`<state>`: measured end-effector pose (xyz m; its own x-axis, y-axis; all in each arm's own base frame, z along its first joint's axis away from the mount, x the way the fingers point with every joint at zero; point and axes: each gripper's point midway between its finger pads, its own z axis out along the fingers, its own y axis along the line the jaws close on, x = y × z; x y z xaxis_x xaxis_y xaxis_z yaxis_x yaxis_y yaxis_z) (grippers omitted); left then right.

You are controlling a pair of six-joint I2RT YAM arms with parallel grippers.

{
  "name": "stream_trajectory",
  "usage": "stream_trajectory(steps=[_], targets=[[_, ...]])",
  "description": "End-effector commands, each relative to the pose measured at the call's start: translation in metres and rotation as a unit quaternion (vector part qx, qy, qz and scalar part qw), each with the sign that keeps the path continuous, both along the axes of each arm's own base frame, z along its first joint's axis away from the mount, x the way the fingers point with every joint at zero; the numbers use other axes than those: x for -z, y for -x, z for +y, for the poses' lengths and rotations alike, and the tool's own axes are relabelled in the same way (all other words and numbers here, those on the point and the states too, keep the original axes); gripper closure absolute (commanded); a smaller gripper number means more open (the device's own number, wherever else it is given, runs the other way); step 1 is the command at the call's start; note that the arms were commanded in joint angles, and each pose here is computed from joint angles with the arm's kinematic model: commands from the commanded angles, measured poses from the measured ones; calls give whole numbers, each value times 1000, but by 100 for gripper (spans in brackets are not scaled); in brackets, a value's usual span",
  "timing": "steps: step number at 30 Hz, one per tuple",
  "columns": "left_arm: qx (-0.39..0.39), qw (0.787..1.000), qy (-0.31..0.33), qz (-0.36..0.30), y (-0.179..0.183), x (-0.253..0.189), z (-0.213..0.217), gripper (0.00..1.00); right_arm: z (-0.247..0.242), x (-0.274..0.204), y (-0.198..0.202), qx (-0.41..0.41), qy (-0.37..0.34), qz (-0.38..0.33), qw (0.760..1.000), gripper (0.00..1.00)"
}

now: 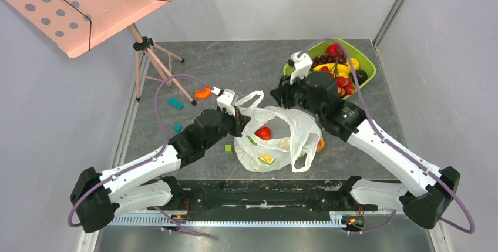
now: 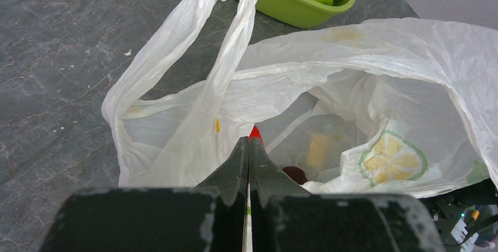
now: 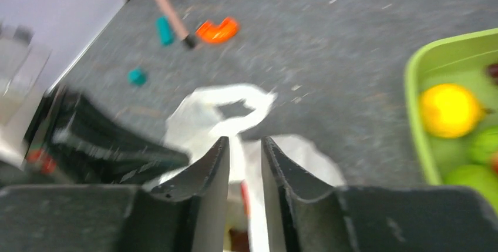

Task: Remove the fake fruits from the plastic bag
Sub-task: Adjust the plastic bag at the center of the board.

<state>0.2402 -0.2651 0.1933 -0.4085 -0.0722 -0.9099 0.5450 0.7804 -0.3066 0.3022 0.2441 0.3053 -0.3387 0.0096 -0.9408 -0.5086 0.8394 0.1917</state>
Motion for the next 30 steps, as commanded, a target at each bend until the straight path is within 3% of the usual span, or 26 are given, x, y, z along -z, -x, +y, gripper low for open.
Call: stream_trajectory(steps=[1, 4, 10, 22, 30], targets=[[18, 1000, 14, -21, -1, -25, -8, 98, 41, 8, 59, -136, -52, 31, 989, 75], [16, 1000, 14, -22, -1, -27, -7, 98, 47, 31, 81, -168, -47, 63, 983, 79], [20, 1000, 15, -18, -1, -27, -11, 98, 39, 89, 90, -159, -17, 112, 981, 86], [132, 991, -7, -25, 33, -27, -67, 98, -12, 153, 60, 0, 71, 124, 990, 93], [150, 988, -31, 6, 31, 14, -103, 98, -27, 174, 65, 30, 68, 133, 988, 95]])
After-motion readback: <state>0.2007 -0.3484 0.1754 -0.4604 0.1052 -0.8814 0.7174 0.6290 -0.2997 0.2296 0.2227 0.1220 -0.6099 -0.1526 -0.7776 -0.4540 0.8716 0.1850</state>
